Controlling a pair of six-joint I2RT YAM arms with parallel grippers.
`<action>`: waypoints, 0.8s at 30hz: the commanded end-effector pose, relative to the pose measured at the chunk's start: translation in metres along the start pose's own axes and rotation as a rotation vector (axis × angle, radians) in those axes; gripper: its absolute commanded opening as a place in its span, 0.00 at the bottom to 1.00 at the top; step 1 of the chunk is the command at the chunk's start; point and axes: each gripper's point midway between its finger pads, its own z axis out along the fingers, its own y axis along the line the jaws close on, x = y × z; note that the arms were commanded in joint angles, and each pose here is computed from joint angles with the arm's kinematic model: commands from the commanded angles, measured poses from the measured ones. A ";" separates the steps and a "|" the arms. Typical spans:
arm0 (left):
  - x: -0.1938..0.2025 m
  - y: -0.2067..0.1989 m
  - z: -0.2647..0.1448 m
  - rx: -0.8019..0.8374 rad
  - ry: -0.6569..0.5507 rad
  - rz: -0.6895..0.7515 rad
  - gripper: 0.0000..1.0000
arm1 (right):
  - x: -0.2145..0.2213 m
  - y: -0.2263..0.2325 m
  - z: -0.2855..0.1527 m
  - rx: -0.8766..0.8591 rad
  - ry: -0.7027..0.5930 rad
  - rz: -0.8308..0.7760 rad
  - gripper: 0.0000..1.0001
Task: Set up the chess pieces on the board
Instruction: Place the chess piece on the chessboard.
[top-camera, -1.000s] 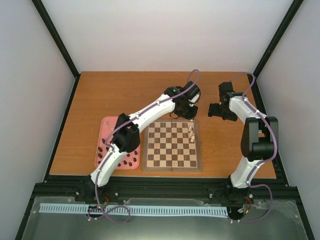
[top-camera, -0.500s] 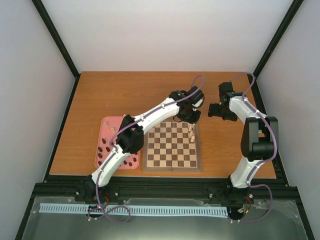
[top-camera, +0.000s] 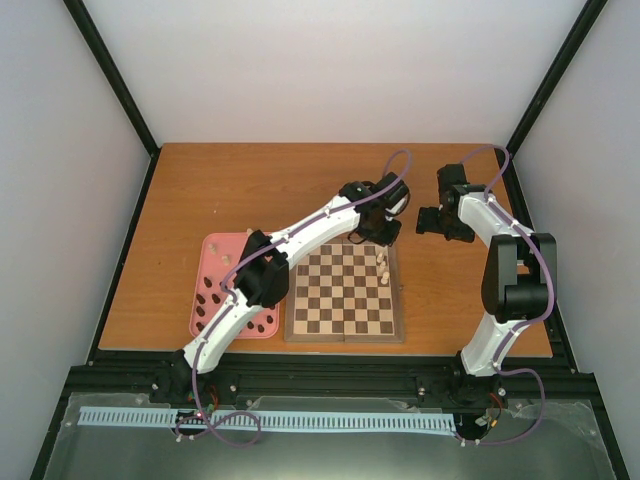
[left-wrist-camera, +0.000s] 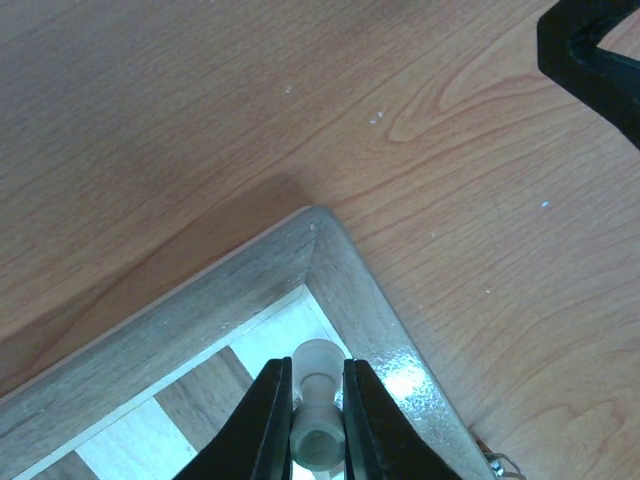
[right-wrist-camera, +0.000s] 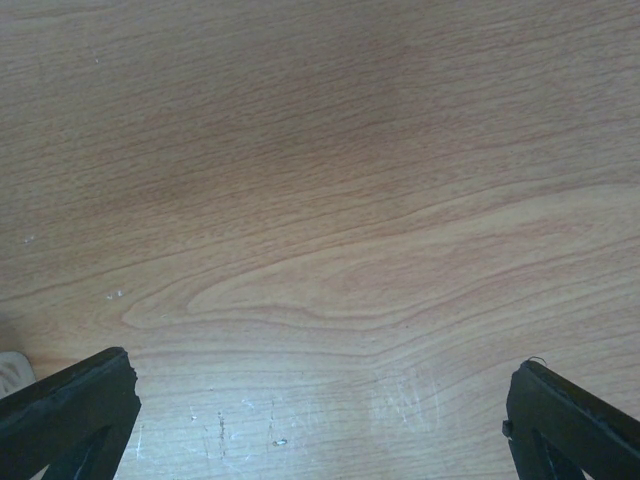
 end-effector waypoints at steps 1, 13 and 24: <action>-0.006 0.005 0.001 -0.030 -0.018 0.022 0.08 | -0.005 -0.001 0.000 0.014 -0.015 -0.009 1.00; 0.007 0.013 0.016 -0.053 0.029 0.023 0.08 | -0.003 -0.002 0.002 0.016 -0.008 -0.011 1.00; 0.011 0.017 0.023 -0.066 0.044 0.025 0.09 | -0.001 -0.002 0.002 0.018 -0.006 -0.015 1.00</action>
